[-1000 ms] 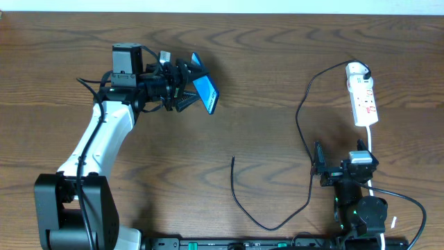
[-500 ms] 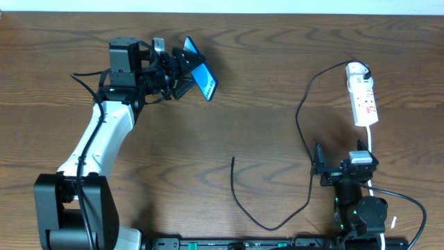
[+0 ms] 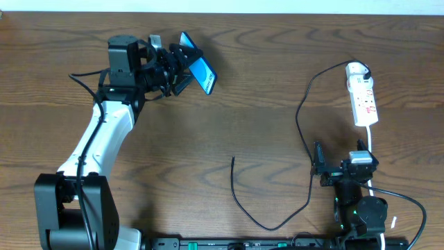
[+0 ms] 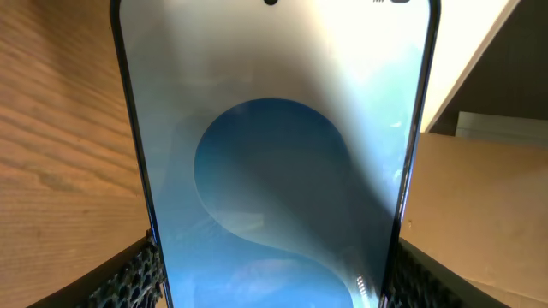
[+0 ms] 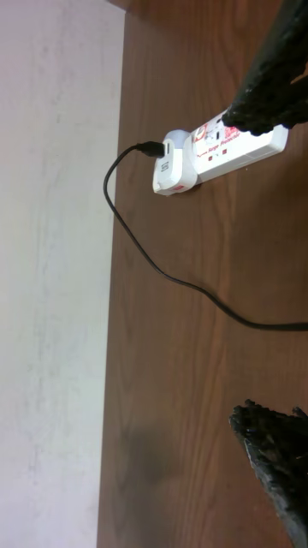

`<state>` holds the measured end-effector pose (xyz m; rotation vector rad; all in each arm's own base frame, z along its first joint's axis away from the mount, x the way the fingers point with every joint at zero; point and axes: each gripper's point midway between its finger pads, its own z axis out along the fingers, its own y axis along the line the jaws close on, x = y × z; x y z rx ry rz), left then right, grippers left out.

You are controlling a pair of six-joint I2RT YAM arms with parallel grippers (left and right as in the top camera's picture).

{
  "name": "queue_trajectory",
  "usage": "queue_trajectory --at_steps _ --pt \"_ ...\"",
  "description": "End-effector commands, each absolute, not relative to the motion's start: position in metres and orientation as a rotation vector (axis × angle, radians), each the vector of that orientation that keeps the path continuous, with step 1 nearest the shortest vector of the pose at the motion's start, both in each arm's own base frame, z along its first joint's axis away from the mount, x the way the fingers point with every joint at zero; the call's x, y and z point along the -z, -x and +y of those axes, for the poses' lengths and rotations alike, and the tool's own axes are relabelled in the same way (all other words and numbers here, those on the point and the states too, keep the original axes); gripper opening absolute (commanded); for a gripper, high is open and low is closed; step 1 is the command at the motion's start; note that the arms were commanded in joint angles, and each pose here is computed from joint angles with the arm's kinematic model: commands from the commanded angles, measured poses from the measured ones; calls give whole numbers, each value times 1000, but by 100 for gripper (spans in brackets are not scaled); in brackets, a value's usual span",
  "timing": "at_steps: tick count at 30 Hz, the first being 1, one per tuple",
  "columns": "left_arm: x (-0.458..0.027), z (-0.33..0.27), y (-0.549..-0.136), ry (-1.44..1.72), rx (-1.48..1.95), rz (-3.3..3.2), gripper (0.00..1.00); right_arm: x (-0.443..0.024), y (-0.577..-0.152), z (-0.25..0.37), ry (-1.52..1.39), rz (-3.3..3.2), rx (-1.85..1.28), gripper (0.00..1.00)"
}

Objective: Plug charger to phone and switch on socket
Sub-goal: 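Raise the right arm and move the open right gripper toward the phone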

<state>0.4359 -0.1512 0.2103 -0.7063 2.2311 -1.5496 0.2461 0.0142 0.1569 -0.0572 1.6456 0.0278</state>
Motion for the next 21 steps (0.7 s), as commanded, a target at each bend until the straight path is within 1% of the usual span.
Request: queue_trajectory --at_steps 1,4,8,12,15,21 --pt "-238 -151 -441 691 1566 2168 7 -157 -246 16 66 1642 -30 99" --pt "-237 -148 -445 750 1559 2156 8 -157 -246 16 66 1642 -31 99" --pt "-237 -149 -445 746 1559 2154 7 -160 -245 24 5 1633 -165 99" --pt "-237 -149 -445 746 1559 2154 7 -173 -245 31 -108 1585 -343 99" --pt "-237 -149 -445 746 1559 2154 8 -195 -242 41 -148 1503 -502 99" --pt "-237 -148 -446 754 1549 2151 7 -263 -213 78 78 1243 -709 99"
